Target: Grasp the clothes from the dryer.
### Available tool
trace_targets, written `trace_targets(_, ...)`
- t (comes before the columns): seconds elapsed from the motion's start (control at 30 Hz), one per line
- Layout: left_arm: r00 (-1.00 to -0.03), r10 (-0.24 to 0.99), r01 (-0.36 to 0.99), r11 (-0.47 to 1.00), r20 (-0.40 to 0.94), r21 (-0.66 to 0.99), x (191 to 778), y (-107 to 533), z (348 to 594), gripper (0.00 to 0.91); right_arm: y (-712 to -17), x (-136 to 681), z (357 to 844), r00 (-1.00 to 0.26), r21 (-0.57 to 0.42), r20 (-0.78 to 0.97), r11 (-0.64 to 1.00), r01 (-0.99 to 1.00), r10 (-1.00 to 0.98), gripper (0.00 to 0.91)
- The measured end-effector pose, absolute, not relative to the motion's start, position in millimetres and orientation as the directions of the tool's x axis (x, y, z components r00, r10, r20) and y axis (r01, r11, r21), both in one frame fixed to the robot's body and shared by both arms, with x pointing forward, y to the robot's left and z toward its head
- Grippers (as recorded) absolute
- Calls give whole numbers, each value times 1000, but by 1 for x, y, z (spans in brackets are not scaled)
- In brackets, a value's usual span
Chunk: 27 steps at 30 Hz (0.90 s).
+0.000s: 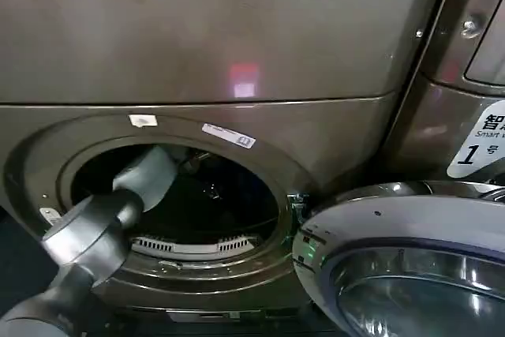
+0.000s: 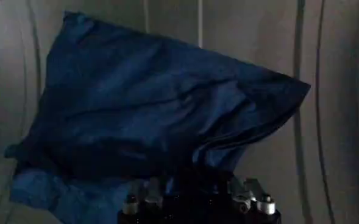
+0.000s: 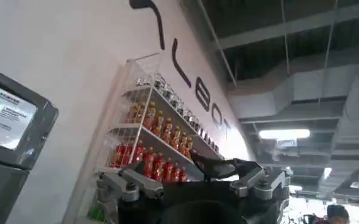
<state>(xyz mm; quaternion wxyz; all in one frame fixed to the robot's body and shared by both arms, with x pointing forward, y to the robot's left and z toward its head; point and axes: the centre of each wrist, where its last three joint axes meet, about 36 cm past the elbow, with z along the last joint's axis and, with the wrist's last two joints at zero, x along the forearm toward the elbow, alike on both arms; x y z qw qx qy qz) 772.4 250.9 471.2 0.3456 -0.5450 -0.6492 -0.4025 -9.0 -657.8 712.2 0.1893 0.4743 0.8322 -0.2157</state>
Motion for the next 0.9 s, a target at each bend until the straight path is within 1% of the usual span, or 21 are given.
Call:
trace_targets(0.27, -223, 444, 974, 139, 868, 179, 769, 250, 465, 0, -658, -7, 712, -481, -180, -520, 460, 870, 706, 907)
trace_targets(0.53, -347, 504, 934, 259, 790, 245, 762, 244, 461, 0, -657, -4, 712, -487, -183, -521, 466, 866, 701, 907)
trace_targets(0.73, -474, 570, 877, 377, 671, 299, 758, 230, 459, 0, -658, -2, 710, -488, -176, -521, 471, 864, 701, 907)
trace_targets(0.9, -606, 602, 793, 506, 520, 339, 754, 212, 457, 0, -659, 0, 709, -486, -171, -525, 473, 864, 698, 907)
